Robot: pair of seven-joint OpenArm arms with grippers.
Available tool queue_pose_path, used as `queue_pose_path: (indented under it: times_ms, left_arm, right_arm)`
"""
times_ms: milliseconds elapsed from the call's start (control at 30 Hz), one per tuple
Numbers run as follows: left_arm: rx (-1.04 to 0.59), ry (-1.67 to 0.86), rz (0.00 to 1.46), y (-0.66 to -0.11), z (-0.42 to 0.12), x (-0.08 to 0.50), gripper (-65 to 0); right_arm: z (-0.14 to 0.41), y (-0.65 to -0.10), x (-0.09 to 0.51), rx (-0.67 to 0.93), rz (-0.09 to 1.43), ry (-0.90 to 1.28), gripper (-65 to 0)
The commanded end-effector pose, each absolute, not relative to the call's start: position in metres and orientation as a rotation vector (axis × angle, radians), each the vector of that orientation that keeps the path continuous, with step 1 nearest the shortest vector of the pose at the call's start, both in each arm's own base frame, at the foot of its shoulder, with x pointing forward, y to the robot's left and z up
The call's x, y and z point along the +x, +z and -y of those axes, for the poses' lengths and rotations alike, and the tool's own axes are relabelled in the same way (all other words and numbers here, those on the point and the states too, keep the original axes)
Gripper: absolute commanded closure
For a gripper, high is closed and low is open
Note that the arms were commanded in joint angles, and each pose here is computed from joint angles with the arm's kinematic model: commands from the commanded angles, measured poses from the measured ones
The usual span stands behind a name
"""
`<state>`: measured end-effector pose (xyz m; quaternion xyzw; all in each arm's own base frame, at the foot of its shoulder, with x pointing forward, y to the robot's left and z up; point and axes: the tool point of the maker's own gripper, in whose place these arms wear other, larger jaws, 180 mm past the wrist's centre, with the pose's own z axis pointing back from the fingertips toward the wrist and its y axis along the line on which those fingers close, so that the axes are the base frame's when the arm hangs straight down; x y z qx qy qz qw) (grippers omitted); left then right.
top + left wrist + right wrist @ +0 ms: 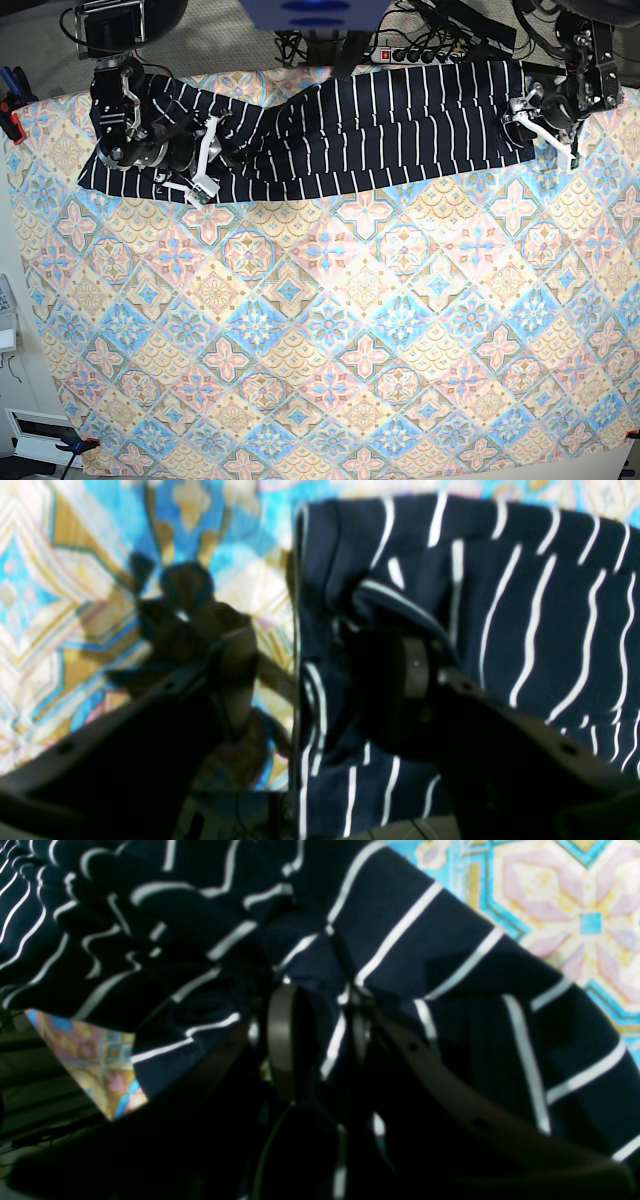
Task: Fold the T-shirt properly
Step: 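Regrasp the folded shirt's ends with both grippers and tuck them inward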
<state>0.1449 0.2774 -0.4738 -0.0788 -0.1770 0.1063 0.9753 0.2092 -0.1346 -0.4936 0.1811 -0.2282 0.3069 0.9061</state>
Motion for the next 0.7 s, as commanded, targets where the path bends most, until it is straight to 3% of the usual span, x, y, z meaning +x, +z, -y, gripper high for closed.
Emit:
queue_pose_path:
  times_ms: [0, 167, 233, 400, 467, 667]
  left_arm:
    - [-0.214, 0.208, 0.306, -0.485, -0.255, 0.133, -37.0]
    - [-0.252, 0.175, 0.288, -0.492, -0.235, 0.131, -36.7]
    - [-0.263, 0.168, 0.285, -0.493, -0.229, 0.130, -32.6]
    - [-0.291, 0.185, 0.305, -0.493, -0.217, 0.139, -7.4]
    - [-0.292, 0.185, 0.310, -0.493, -0.217, 0.142, 0.0]
    - [-0.295, 0.183, 0.349, -0.486, -0.218, 0.160, 0.0]
  right_arm:
    - [0.191, -0.515, 0.190, 0.147, 0.279, 0.673, -16.6]
    - [0.187, -0.503, 0.202, 0.136, 0.324, 0.693, -16.7]
    - [0.186, -0.501, 0.204, 0.132, 0.329, 0.698, -16.7]
    - [0.188, -0.502, 0.201, 0.125, 0.312, 0.699, -16.7]
    - [0.188, -0.502, 0.201, 0.125, 0.312, 0.699, -16.6]
    - [0.188, -0.502, 0.201, 0.125, 0.312, 0.699, -16.6]
